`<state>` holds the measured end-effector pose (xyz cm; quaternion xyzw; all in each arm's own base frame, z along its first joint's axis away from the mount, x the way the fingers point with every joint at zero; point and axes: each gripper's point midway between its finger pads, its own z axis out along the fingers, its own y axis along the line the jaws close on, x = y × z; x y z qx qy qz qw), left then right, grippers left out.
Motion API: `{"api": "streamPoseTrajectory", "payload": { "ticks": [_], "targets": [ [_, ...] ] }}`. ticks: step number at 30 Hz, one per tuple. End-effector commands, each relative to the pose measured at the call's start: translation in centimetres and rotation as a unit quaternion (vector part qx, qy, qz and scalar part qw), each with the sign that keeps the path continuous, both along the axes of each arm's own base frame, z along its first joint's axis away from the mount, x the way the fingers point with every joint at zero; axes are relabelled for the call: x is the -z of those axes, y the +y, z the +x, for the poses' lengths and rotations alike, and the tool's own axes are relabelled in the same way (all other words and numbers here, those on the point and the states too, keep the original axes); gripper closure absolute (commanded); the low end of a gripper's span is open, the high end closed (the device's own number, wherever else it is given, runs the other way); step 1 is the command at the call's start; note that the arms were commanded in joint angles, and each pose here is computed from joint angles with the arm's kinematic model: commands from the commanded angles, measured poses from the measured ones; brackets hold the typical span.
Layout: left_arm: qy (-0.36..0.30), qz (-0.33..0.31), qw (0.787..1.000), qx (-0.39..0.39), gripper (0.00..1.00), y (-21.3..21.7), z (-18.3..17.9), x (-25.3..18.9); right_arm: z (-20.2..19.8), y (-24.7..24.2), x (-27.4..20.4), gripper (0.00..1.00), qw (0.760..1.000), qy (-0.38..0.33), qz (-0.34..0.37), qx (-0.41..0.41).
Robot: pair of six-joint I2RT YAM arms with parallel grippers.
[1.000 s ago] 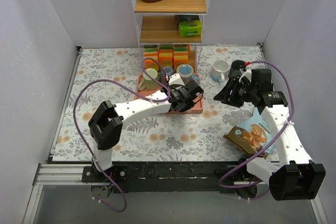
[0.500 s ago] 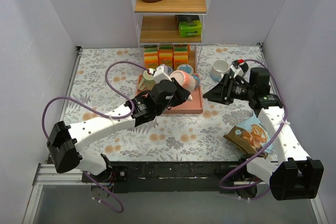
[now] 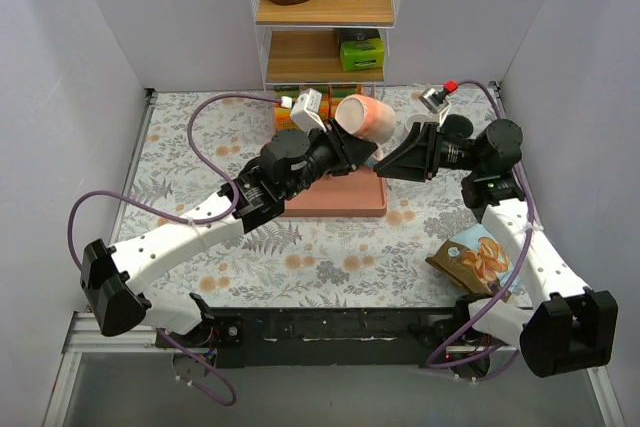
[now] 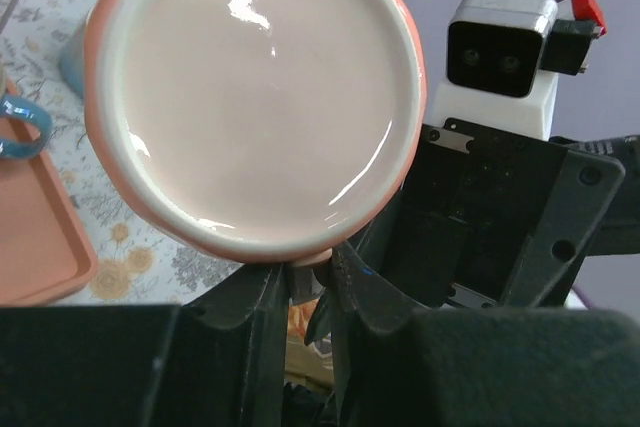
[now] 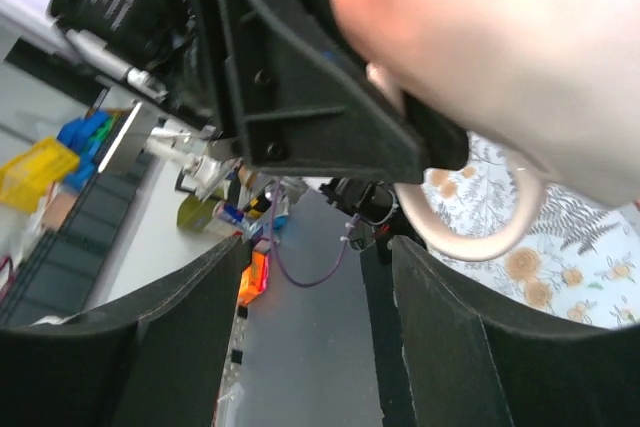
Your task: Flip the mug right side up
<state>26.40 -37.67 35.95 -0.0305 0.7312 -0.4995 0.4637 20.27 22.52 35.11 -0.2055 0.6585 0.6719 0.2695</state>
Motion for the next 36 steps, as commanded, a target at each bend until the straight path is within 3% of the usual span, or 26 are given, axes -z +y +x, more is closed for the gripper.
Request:
{"api": "streamPoseTrajectory", "payload": {
  "ticks": [1, 12, 21, 36],
  "targets": [
    [-0.127, -0.111, 0.985, 0.046, 1.00, 2.0, -2.6, -12.3, -3.0, -0.2, -5.0, 0.31, 0.993, -0.084, 0.060, -0.064],
    [-0.185, -0.129, 0.973, 0.051, 1.00, 3.9, -4.1, -16.6, -2.2, 0.2, -6.2, 0.31, 0.992, -0.089, 0.052, -0.075],
    [-0.189, -0.131, 0.969, 0.084, 1.00, 3.3, -5.2, -15.7, 0.0, 0.9, -8.8, 0.44, 0.991, -0.088, 0.078, -0.057],
    [-0.192, -0.141, 0.962, 0.132, 1.00, 2.7, -6.9, -15.0, -0.4, 1.0, -10.5, 0.45, 0.988, -0.092, 0.107, -0.057]
  ]
}}
